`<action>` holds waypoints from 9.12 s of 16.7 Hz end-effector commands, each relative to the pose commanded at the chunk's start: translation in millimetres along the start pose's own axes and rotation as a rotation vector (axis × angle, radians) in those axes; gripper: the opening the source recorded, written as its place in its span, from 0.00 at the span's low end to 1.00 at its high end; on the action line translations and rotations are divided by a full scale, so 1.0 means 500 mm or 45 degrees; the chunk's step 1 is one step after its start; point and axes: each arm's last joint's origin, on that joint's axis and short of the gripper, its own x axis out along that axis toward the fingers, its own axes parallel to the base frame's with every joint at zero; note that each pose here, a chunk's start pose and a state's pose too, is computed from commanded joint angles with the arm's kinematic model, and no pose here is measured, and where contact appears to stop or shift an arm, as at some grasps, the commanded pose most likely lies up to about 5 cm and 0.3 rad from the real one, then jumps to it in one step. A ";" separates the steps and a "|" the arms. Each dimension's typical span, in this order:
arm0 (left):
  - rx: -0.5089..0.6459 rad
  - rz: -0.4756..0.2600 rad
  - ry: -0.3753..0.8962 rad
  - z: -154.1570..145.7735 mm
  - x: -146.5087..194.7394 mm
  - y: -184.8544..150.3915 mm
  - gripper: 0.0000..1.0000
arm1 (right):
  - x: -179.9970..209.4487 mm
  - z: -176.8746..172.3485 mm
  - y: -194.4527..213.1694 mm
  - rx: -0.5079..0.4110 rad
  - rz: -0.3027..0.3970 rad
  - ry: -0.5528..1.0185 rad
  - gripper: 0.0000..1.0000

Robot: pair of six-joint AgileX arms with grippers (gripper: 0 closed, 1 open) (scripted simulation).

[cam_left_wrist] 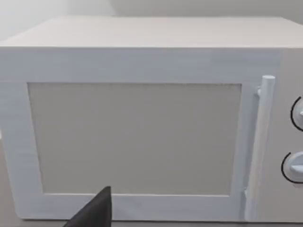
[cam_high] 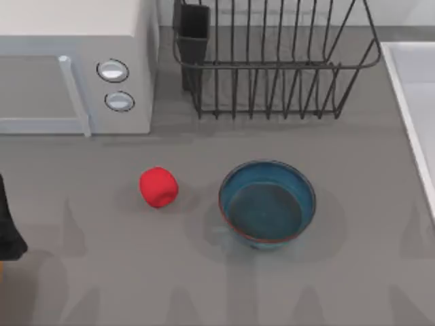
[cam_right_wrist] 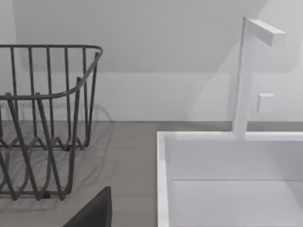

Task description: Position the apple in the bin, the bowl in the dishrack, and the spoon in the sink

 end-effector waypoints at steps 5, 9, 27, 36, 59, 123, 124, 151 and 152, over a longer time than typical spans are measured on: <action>0.025 -0.027 0.053 0.024 0.001 -0.004 1.00 | 0.000 0.000 0.000 0.000 0.000 0.000 1.00; 0.115 -0.113 0.251 0.101 0.020 -0.018 1.00 | 0.000 0.000 0.000 0.000 0.000 0.000 1.00; 0.918 -0.901 1.718 0.079 0.478 -0.319 1.00 | 0.000 0.000 0.000 0.000 0.000 0.000 1.00; 1.007 -0.995 1.821 0.032 0.512 -0.368 1.00 | 0.000 0.000 0.000 0.000 0.000 0.000 1.00; 1.007 -0.995 1.822 -0.108 0.512 -0.367 0.32 | 0.000 0.000 0.000 0.000 0.000 0.000 1.00; -1.508 1.534 1.547 0.220 0.199 0.119 0.00 | 0.000 0.000 0.000 0.000 0.000 0.000 1.00; -1.507 1.531 1.546 0.209 0.200 0.119 0.00 | 0.000 0.000 0.000 0.000 0.000 0.000 1.00; -1.517 1.546 1.538 0.089 0.194 0.123 1.00 | 0.000 0.000 0.000 0.000 0.000 0.000 1.00; -1.517 1.546 1.538 0.089 0.194 0.123 1.00 | 0.000 0.000 0.000 0.000 0.000 0.000 1.00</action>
